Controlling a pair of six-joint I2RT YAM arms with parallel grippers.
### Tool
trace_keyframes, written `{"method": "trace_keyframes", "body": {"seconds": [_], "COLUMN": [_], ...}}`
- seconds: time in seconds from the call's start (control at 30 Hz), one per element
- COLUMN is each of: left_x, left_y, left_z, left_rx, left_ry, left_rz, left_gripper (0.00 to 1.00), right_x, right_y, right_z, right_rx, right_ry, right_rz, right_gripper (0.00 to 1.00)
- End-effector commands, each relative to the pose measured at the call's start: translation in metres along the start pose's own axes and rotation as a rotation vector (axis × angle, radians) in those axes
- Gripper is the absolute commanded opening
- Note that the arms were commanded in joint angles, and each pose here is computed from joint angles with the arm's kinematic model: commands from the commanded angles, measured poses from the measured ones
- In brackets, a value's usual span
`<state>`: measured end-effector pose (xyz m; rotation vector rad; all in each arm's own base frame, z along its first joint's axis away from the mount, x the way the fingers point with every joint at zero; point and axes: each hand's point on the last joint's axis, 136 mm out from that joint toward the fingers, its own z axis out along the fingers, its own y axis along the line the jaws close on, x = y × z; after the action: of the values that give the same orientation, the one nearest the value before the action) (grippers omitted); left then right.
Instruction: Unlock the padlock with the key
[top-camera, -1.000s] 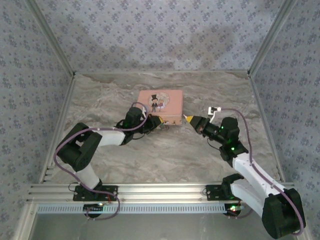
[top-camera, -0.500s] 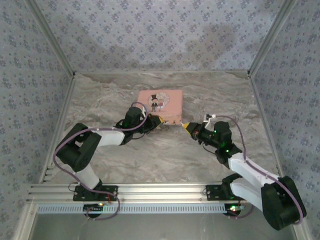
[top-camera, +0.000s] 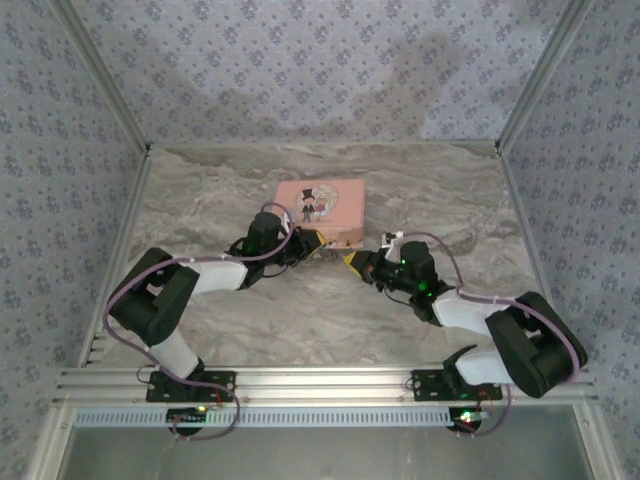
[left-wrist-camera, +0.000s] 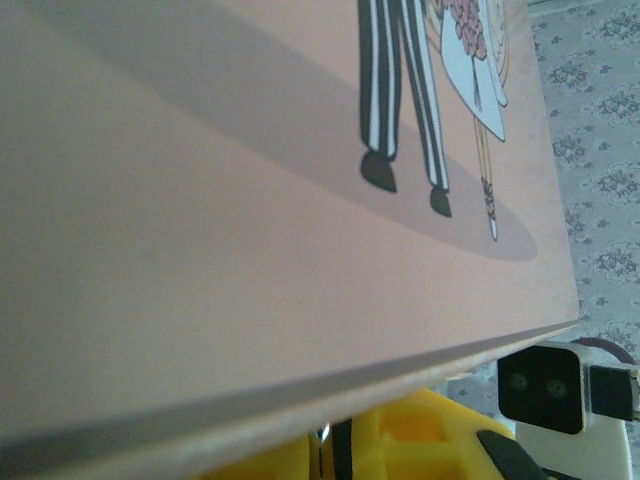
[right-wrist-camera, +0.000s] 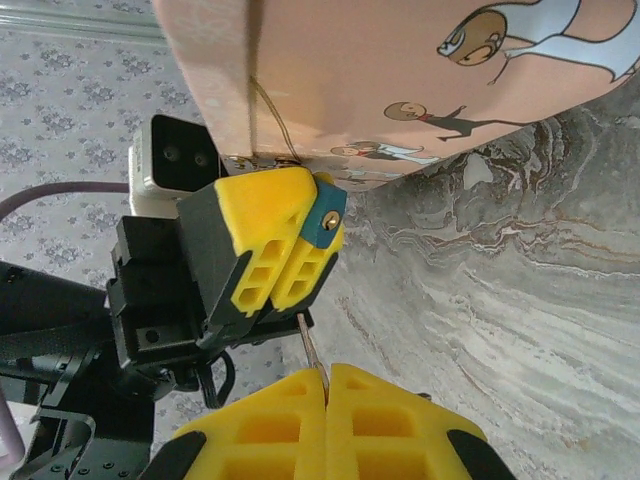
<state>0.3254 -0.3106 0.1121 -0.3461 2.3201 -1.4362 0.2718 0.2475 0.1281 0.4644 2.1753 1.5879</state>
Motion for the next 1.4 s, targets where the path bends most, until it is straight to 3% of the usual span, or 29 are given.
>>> {"method": "trace_keyframes", "body": {"seconds": [0.0, 0.43, 1.37], "left_x": [-0.003, 0.000, -0.003], "left_y": [-0.036, -0.037, -0.041], "left_z": [-0.010, -0.013, -0.018], "left_rx": [0.122, 0.155, 0.183], "left_ry": [0.011, 0.073, 0.068], "left_rz": [0.020, -0.018, -0.029], "left_gripper": [0.07, 0.06, 0.06], "right_x": [-0.008, -0.007, -0.013], "right_y": [0.026, 0.024, 0.017], "right_z": [0.008, 0.037, 0.046], "right_rx": [-0.085, -0.122, -0.127], "right_ry": [-0.018, 0.082, 0.056], "right_rz": [-0.073, -0.114, -0.121], "right_gripper": [0.00, 0.00, 0.00]}}
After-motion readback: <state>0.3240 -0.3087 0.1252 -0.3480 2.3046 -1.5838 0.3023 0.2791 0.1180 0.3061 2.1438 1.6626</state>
